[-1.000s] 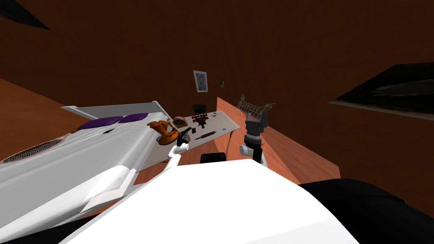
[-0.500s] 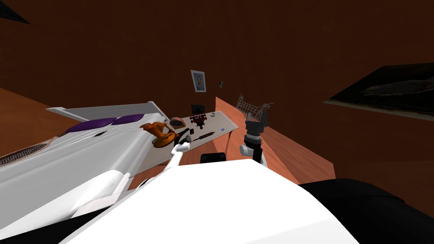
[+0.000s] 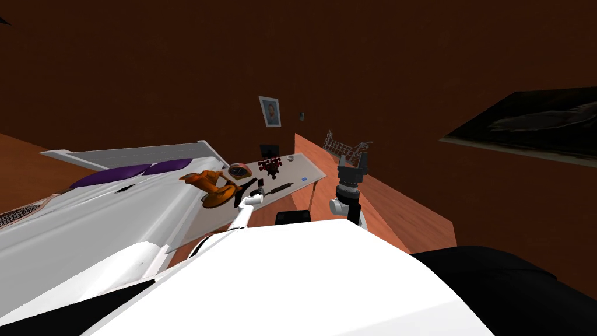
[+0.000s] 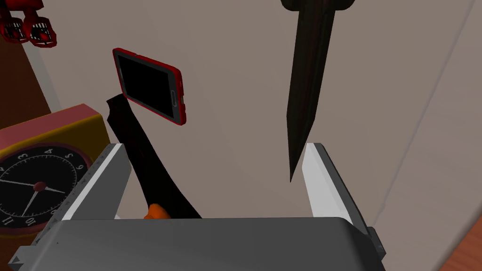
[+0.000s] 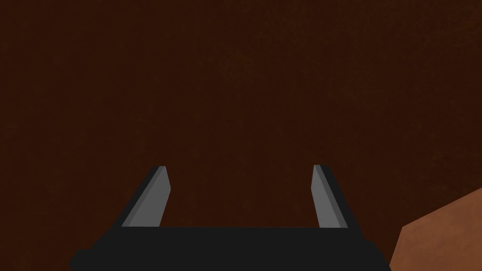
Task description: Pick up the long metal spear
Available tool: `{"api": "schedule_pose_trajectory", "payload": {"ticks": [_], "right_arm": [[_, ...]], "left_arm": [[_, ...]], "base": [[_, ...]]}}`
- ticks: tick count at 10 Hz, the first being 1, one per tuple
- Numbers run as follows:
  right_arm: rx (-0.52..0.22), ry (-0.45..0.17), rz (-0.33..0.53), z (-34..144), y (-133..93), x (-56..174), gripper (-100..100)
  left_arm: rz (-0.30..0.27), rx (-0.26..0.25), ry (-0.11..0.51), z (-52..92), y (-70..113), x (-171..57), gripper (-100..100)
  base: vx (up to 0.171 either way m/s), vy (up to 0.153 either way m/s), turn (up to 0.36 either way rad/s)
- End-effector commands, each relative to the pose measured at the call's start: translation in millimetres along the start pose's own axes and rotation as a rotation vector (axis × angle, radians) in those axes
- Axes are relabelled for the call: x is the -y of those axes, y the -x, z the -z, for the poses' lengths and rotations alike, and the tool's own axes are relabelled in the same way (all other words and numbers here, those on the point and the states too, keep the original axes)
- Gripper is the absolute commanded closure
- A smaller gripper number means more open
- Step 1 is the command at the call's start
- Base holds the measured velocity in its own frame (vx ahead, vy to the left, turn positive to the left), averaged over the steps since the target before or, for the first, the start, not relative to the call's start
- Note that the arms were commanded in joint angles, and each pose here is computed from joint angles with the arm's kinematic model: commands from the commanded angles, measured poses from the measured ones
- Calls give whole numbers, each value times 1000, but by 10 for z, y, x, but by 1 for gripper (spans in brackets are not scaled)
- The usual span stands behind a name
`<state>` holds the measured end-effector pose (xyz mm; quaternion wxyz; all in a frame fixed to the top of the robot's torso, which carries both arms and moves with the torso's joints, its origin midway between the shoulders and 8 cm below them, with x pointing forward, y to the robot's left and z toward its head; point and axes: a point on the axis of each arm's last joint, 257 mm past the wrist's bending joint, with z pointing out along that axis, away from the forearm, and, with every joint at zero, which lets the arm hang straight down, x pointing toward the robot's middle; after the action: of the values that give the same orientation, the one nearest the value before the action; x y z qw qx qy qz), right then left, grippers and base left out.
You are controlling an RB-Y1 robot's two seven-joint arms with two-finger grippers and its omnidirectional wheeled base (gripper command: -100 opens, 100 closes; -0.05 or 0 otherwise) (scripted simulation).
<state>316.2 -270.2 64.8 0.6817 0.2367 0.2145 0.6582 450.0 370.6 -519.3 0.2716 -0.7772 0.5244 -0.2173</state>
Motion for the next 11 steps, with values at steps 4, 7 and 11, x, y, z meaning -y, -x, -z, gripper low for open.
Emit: {"api": "schedule_pose_trajectory", "payload": {"ticks": [4, 7, 11], "right_arm": [[0, 0, 0, 0, 0, 0, 0], [0, 0, 0, 0, 0, 0, 0], [0, 0, 0, 0, 0, 0, 0]], "left_arm": [[14, 14, 87, -65, -32, -236, -100], [29, 25, 175, -113, -133, -344, -100], [36, 45, 259, -121, -160, -504, -100]], "base": [[32, -51, -14], [46, -73, -31], [54, -80, -11]]}}
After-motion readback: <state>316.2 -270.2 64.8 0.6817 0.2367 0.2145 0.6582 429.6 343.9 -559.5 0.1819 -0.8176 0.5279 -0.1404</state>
